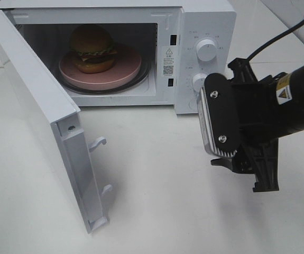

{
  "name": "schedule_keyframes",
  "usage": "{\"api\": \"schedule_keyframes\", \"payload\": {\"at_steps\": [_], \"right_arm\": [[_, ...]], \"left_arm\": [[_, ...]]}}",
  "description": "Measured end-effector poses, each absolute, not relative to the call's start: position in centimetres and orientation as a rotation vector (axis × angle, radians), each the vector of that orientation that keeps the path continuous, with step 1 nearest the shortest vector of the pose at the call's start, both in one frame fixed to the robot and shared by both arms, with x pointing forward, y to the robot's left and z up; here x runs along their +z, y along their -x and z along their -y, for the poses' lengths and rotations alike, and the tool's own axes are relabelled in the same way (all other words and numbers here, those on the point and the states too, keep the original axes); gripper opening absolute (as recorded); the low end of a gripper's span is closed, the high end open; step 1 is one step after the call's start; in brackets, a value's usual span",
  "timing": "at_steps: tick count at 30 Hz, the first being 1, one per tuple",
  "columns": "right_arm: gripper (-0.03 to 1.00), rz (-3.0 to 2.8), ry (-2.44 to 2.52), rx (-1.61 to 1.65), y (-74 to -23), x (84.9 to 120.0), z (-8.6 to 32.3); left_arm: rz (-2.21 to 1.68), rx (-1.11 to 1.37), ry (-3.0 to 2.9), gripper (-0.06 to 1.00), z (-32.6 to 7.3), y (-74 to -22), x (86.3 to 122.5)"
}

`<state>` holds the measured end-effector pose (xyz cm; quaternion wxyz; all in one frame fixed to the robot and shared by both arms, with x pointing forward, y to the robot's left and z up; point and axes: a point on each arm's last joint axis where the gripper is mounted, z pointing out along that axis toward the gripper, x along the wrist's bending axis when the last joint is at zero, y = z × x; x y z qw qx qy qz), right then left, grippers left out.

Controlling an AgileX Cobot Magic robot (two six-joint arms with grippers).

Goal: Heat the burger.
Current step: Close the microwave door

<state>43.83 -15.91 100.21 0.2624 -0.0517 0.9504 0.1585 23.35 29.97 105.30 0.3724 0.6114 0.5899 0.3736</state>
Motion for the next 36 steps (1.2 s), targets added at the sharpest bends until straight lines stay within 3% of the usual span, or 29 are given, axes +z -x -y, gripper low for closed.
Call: {"api": "schedule_keyframes", "payload": {"at_steps": [15,36], "right_arm": [[0.76,-2.558,-0.834,0.664,-40.7,103.0,18.1],[0.76,-2.549,-1.118,0.633,-35.2,106.0,22.0]], "left_arm": [[-1.512,0.957,-1.567,0.99,-30.0,-23.3,105.3],[-1.512,0.957,-1.567,0.99,-30.0,-23.3,105.3]]}}
